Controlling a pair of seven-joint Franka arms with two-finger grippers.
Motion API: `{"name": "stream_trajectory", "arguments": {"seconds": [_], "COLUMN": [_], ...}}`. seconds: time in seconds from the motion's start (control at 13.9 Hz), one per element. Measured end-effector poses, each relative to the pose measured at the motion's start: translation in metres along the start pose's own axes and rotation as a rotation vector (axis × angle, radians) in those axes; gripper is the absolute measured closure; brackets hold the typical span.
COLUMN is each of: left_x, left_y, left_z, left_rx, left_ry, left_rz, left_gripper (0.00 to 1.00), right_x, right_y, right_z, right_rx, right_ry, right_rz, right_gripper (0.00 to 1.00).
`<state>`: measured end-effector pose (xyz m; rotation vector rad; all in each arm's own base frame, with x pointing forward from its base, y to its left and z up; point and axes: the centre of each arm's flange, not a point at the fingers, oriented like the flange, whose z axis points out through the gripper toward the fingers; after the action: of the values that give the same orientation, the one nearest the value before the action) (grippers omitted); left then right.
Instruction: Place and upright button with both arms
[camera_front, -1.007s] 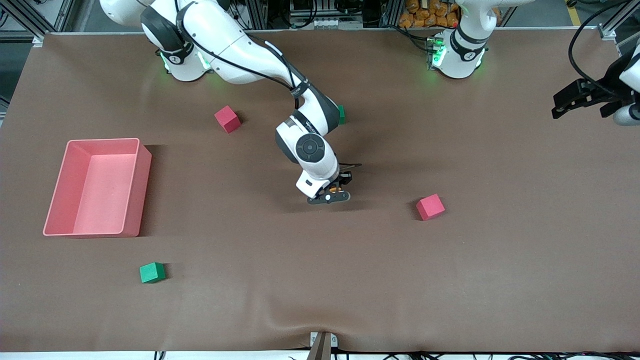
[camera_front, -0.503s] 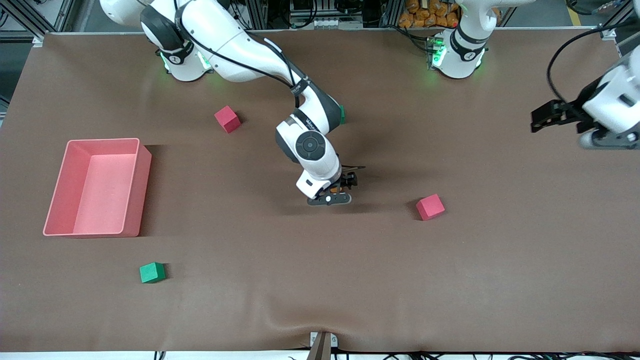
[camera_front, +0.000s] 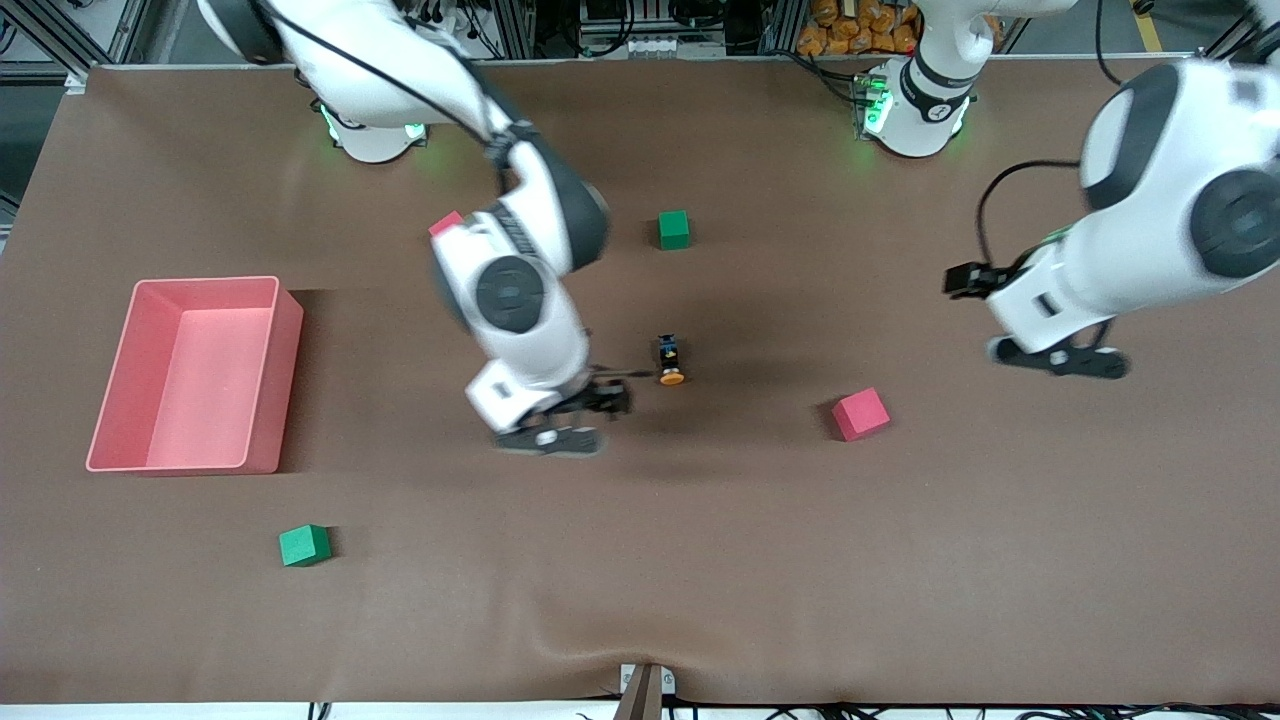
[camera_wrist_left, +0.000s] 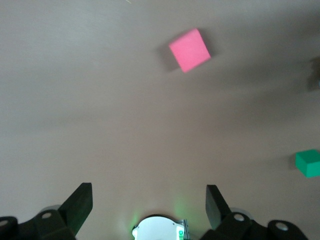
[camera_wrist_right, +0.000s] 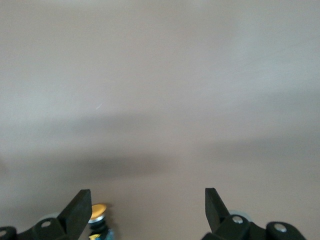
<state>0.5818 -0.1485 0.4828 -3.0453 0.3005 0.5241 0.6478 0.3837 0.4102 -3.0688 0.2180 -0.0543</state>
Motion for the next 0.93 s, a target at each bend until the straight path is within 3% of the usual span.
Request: {"name": "stream_trajectory", "arguments": {"seconds": [0.22,0.36,0.72,0.93], "left_x": [0.026,0.039,0.058,0.07], "left_y": [0.056,0.084,0.172,0.218], "left_z": [0.049,0.074,0.126,0.159], "left_rx": [-0.087,-0.127,-0.141,-0.126], "left_ry": [-0.101,-0.133,-0.138,-0.129], "left_rz": [-0.041,-0.087,-0.162,-0.169], "left_gripper": [0.0,0.0,0.0,0.0], "right_x": [0.039,0.05,0.054,0.045], "right_y": [0.094,0.151,0.26,0.318], "right_z": [-0.091,-0.134,-0.184,-0.211], "right_rx": [0.009,0.008,0.022,0.001], "right_ry": [0.008,-0.005,-0.113,-0.158], "right_rz": [0.127,0.196,0.299,0.224], "right_gripper": [0.0,0.0,0.0,0.0]}}
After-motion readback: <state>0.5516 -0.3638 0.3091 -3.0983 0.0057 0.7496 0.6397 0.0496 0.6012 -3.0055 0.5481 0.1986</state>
